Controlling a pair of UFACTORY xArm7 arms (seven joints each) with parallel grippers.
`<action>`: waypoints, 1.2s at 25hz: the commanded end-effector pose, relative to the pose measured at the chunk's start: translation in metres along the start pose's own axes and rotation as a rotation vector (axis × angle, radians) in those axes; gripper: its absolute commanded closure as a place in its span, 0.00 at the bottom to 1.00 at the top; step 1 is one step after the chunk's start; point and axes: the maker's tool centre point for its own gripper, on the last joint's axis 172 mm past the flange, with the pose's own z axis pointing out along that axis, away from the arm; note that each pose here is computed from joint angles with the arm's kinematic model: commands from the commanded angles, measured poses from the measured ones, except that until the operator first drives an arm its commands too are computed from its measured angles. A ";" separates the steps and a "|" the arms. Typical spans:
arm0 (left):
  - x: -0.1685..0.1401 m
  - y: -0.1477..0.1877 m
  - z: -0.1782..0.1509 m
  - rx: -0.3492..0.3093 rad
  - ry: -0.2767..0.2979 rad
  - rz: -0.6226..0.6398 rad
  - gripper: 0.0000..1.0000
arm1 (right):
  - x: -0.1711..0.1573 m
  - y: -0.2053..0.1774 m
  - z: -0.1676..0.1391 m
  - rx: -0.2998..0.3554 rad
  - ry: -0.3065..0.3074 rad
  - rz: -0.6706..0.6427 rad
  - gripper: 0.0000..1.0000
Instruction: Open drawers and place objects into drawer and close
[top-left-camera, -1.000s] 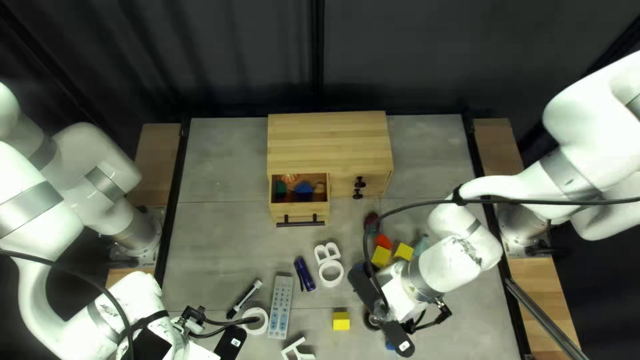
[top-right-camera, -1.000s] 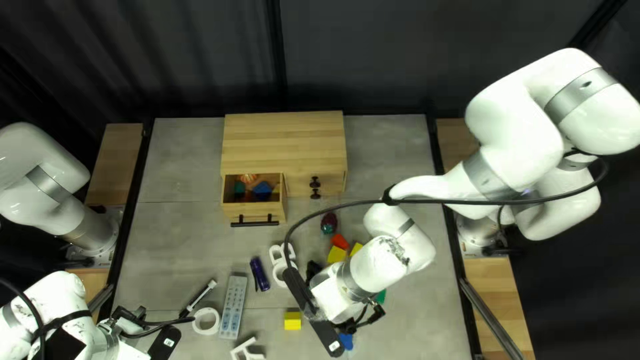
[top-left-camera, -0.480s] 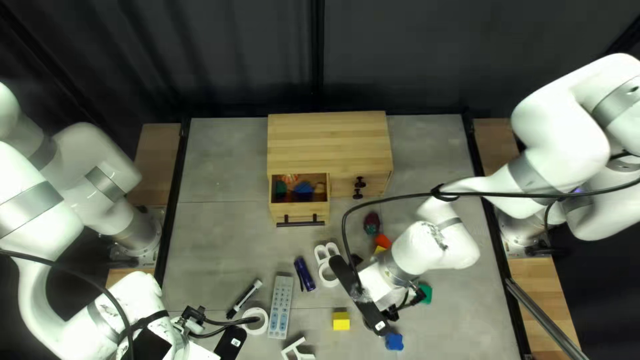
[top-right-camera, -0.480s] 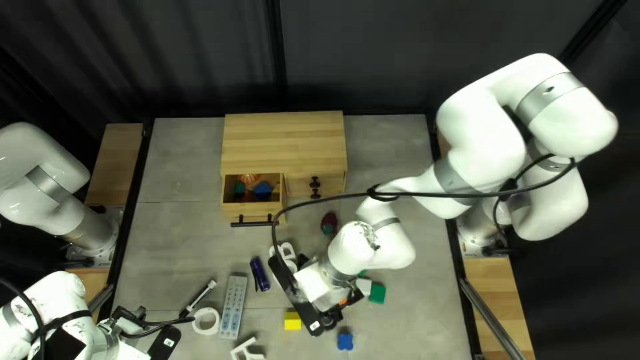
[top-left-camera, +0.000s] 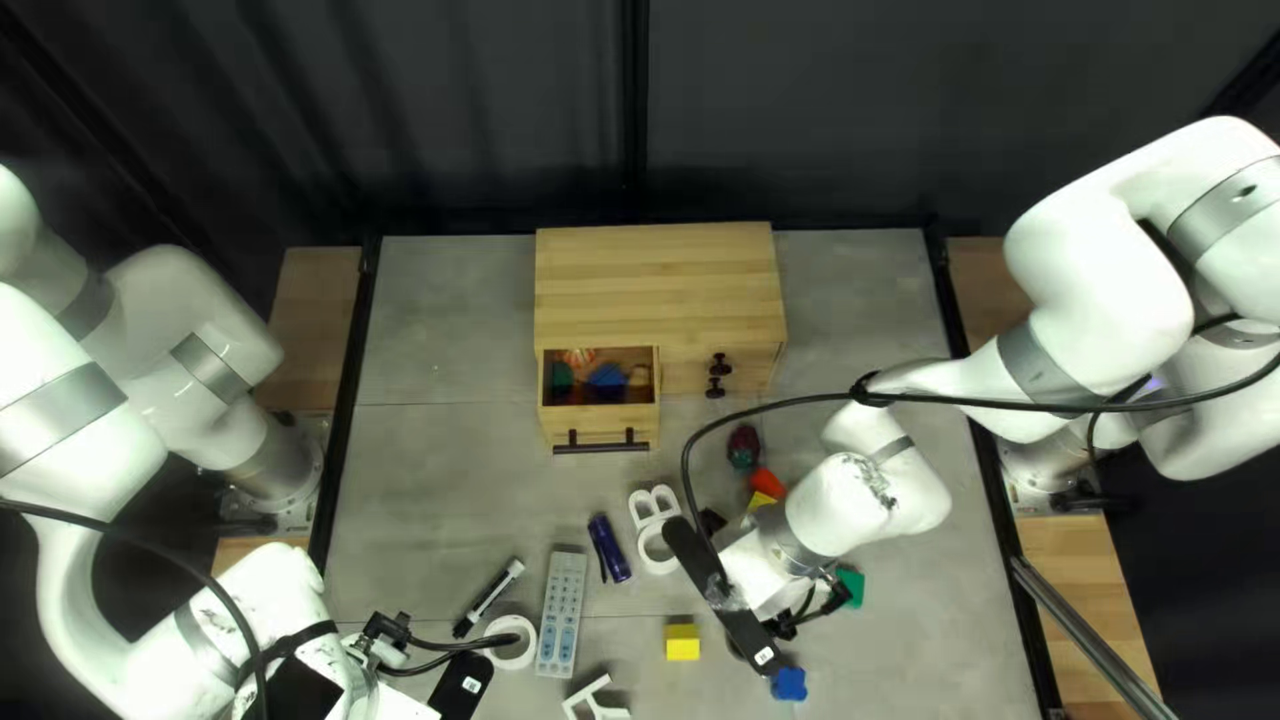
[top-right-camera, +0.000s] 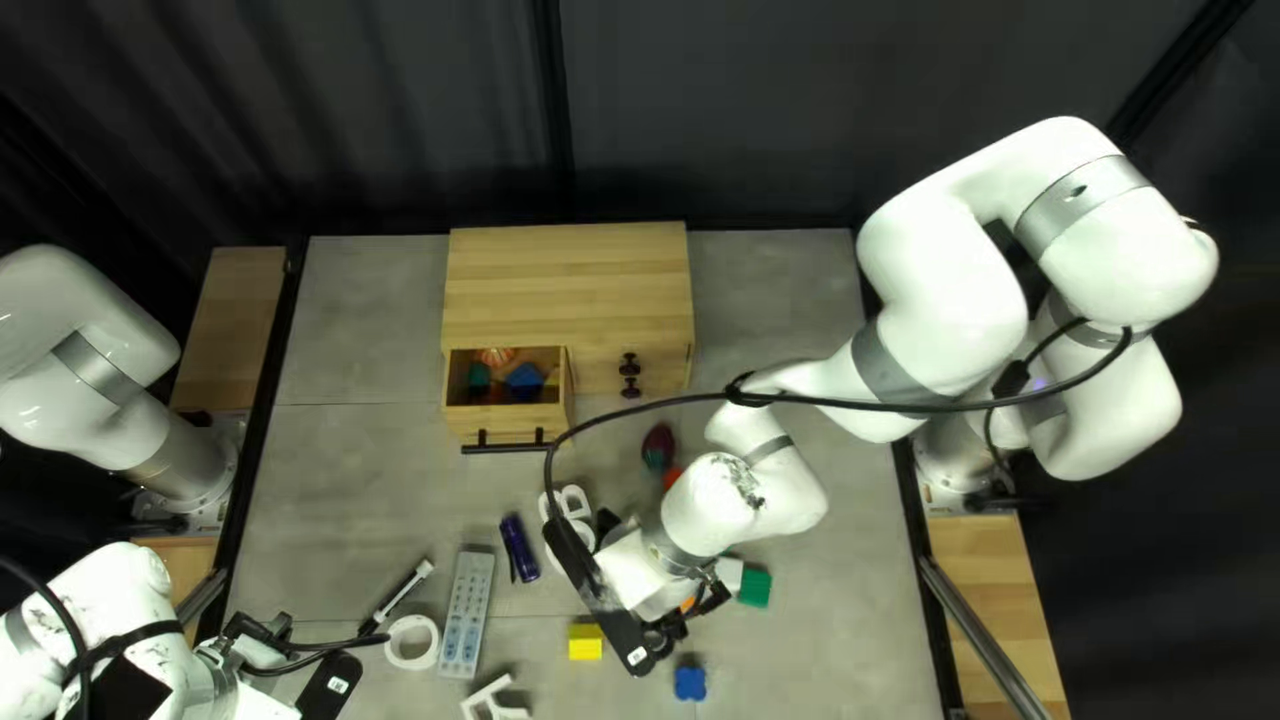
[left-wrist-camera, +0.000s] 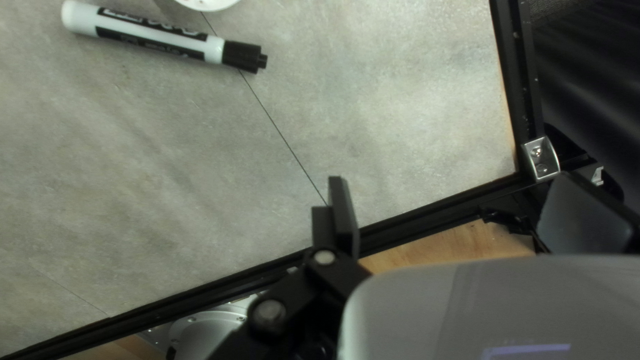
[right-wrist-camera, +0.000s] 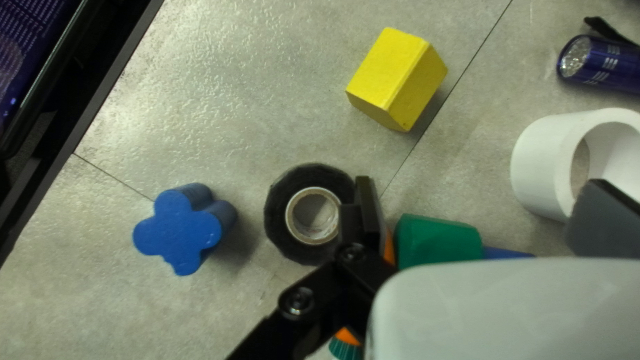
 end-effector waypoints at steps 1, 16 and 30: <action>0.000 0.000 0.000 0.000 0.000 0.000 0.00 | 0.009 -0.052 -0.026 0.010 -0.032 -0.008 0.00; 0.000 0.000 0.000 0.000 0.000 0.000 0.00 | 0.004 -0.138 -0.025 0.124 -0.226 -0.630 0.00; 0.000 0.000 0.000 0.000 0.000 0.000 0.00 | -0.020 -0.122 0.014 0.138 -0.257 -0.808 0.00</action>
